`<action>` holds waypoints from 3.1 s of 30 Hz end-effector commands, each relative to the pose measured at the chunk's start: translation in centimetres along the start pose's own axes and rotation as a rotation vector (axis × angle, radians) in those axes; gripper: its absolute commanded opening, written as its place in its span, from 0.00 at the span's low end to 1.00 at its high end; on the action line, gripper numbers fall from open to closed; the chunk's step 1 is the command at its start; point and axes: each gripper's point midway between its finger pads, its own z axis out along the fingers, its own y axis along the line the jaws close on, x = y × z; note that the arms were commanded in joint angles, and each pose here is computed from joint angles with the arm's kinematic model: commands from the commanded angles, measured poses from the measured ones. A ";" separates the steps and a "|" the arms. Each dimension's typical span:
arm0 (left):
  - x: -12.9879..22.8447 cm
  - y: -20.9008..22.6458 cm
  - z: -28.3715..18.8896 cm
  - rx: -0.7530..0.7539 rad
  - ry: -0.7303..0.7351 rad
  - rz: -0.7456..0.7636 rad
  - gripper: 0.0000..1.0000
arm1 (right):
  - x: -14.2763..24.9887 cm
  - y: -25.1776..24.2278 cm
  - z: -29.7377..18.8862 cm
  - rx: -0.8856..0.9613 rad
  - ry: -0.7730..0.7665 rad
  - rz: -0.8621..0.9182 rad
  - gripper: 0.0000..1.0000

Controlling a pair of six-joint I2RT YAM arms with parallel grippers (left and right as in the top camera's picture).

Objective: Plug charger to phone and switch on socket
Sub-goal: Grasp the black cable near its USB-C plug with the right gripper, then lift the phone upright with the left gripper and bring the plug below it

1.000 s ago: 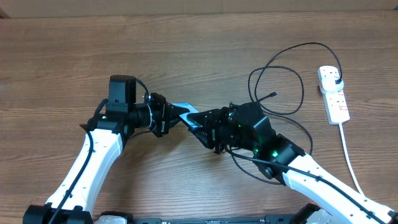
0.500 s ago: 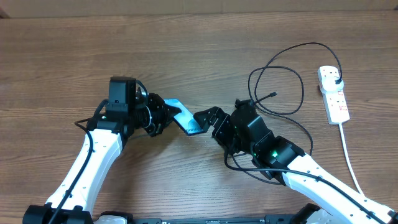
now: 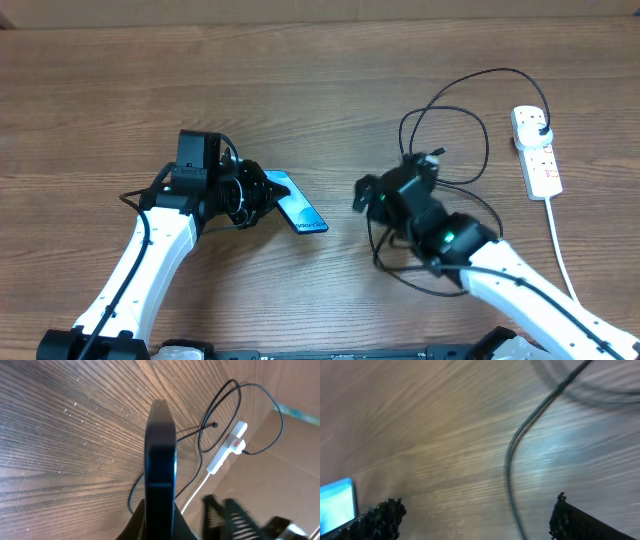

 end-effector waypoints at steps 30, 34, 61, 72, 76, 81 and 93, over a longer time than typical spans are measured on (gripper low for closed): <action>1.0 0.3 0.1 -0.008 0.046 0.003 0.04 | -8.8 -9.6 13.0 0.415 0.207 0.462 0.55; 1.0 0.3 0.1 -0.008 0.046 0.003 0.04 | -7.5 -10.5 14.2 0.456 0.231 0.503 0.50; 1.4 0.0 0.1 0.006 0.068 0.010 0.04 | -4.6 -9.4 15.3 0.422 0.360 0.369 0.04; 3.1 -2.5 -0.3 0.151 0.169 0.238 0.04 | -10.6 -5.9 9.9 0.261 0.276 0.096 0.04; 3.6 -5.6 -0.9 0.303 0.204 0.377 0.04 | -10.6 -3.0 2.8 0.116 0.307 -0.053 0.04; 2.9 -8.0 -0.6 0.414 0.221 0.430 0.04 | -9.1 2.0 -5.3 -0.201 0.331 -0.240 0.04; 1.4 -13.5 0.2 0.707 0.419 0.571 0.04 | 1.6 4.1 -15.3 -0.508 0.501 -0.432 0.04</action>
